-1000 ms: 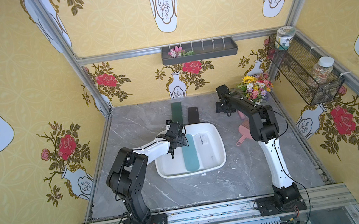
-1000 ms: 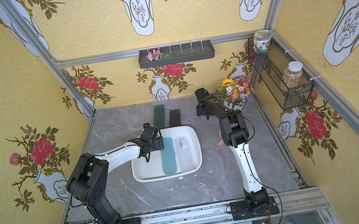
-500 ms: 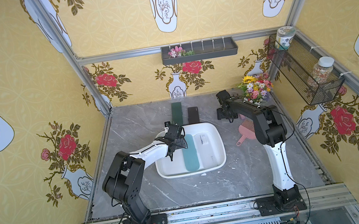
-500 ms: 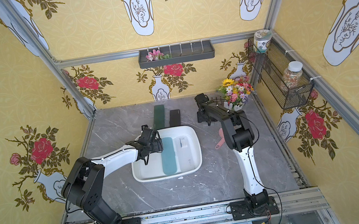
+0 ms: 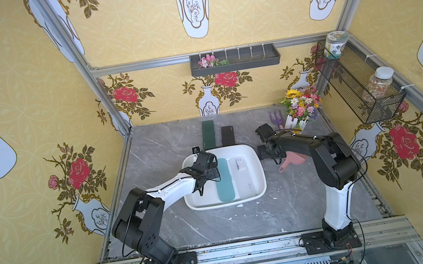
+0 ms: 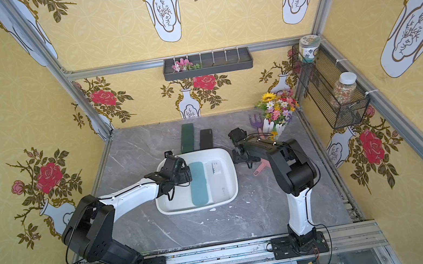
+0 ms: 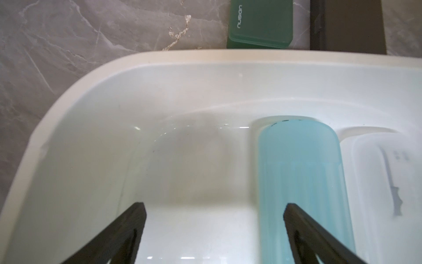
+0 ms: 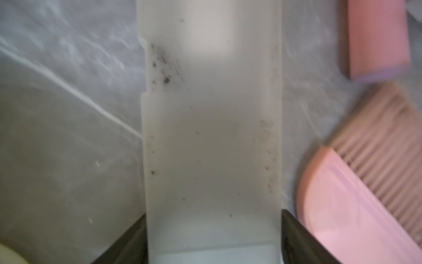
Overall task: Put the pencil case into the storage box
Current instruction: Move the pencil case to the center of the board, then pick up the pencil case from the center of the board.
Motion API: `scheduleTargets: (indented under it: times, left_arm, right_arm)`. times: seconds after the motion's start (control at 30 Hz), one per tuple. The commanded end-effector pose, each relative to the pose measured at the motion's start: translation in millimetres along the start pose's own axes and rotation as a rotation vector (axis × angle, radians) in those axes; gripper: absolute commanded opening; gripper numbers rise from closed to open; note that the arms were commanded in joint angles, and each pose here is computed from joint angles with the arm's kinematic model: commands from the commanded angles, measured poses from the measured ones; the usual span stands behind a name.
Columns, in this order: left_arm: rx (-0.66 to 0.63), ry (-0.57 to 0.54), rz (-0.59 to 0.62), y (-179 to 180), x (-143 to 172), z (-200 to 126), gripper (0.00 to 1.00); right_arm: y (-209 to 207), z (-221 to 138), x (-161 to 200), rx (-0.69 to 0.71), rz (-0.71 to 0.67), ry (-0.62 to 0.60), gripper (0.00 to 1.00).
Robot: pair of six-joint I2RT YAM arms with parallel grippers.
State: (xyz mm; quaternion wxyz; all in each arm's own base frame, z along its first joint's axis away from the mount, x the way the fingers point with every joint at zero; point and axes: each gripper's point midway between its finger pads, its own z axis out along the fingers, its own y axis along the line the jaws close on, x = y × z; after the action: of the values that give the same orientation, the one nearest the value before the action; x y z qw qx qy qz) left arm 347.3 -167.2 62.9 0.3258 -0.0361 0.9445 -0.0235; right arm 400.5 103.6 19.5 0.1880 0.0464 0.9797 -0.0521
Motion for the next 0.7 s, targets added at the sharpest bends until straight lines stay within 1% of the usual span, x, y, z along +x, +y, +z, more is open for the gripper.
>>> scheduleTargets:
  times: [0.0, 0.03, 0.17, 0.3, 0.5, 0.67]
  left_arm:
    - [0.035, -0.015, -0.035, -4.2, -2.1, -4.0, 1.00]
    - [0.039, -0.019, -0.041, -3.5, -2.2, -6.5, 1.00]
    - [0.090, -0.053, -0.078, -5.7, -8.0, -21.3, 1.00]
    - [0.125, -0.067, -0.097, -5.5, -7.9, -32.2, 1.00]
    - [0.121, -0.063, -0.096, -1.1, -2.8, -34.2, 1.00]
    - [0.113, -0.058, -0.088, -0.4, -0.9, -31.6, 1.00]
  right_arm:
    - [-6.9, -7.7, 21.9, 0.032, -0.023, 0.054, 1.00]
    - [-8.2, -10.8, 22.1, 0.035, -0.024, 0.051, 0.97]
    - [-6.3, -19.6, 12.1, 0.026, -0.039, 0.028, 0.97]
    - [-3.2, -22.3, -8.5, 0.034, -0.052, 0.006, 0.97]
    - [-0.1, -12.4, -41.7, 0.013, -0.039, -0.001, 0.97]
    - [-0.6, 0.2, -59.0, 0.001, -0.020, 0.006, 0.97]
